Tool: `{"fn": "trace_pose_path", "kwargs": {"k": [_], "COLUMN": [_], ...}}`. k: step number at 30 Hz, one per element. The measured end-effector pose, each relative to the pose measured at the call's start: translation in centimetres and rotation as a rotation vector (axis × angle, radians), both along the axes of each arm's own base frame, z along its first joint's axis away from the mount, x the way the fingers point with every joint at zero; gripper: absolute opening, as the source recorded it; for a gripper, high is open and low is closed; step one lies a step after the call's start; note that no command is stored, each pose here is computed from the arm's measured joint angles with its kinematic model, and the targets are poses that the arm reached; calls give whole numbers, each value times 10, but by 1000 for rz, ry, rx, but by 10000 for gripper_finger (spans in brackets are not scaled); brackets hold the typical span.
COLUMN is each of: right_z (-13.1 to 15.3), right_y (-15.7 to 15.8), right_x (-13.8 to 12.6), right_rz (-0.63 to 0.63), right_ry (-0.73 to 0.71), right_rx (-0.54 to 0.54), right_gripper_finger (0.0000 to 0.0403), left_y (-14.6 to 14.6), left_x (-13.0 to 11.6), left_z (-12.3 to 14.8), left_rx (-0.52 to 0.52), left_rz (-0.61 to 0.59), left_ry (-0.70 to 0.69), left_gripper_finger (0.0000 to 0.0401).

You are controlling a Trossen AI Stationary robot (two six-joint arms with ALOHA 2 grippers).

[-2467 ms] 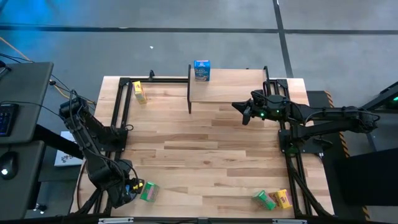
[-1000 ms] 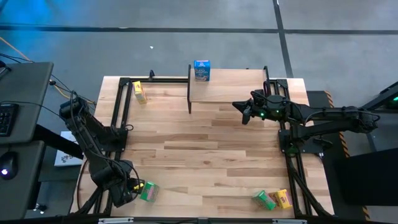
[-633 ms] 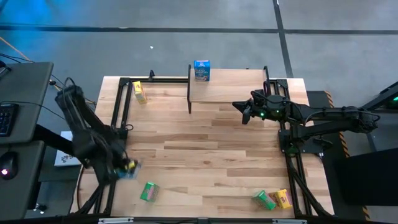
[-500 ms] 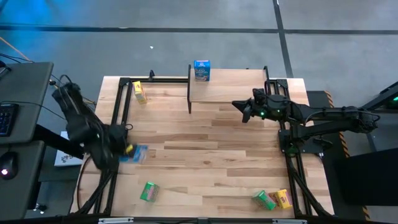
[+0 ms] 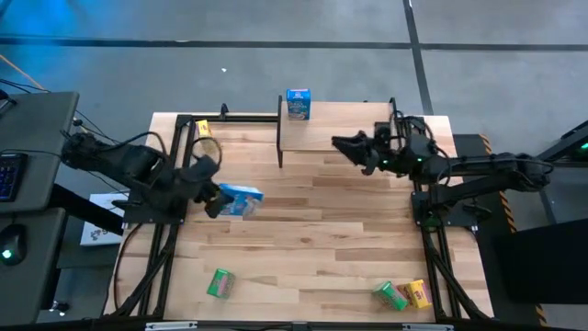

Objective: Stack cereal on shelf
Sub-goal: Put the blue cereal box on the shelf

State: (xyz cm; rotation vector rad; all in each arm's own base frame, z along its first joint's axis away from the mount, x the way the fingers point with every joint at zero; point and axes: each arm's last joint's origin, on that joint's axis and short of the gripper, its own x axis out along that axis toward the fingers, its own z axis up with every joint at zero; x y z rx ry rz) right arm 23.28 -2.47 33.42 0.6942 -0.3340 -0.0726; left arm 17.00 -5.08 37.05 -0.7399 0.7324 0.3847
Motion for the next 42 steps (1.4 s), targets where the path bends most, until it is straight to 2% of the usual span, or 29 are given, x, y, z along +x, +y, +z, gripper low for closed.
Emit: {"fn": "trace_pose_path", "kwargs": {"k": [5,7,10,13,17,26,33,42], "right_z": [19,27,37,41,45,25,9,5], "right_y": [14,19,23,27,33,45,44,45], "right_x": [37,50,65,78,95,130,138,140], "right_rz": [229,287,327,356,388,440,443,456], "right_ry": [92,176,362,525,631,702,771,783], "right_rx": [-60,-110,-217,-289,-342,-464,-462,-460], "right_gripper_finger": [267,300,327,336,337,337,337,337], "left_y": [4,5,4,1,-1,-6,-7,-9], "left_x": [26,34,46,56,67,84,86,94], "left_z": [5,6,5,5,3,1,2,11], "left_rx": [109,149,195,228,254,324,361,458], "left_rz": [-87,-113,-154,-190,-218,-290,-326,-391], "left_ry": [16,31,52,56,40,-16,-25,-142], "left_gripper_finger": [156,156,156,156,156,156,156,156]}}
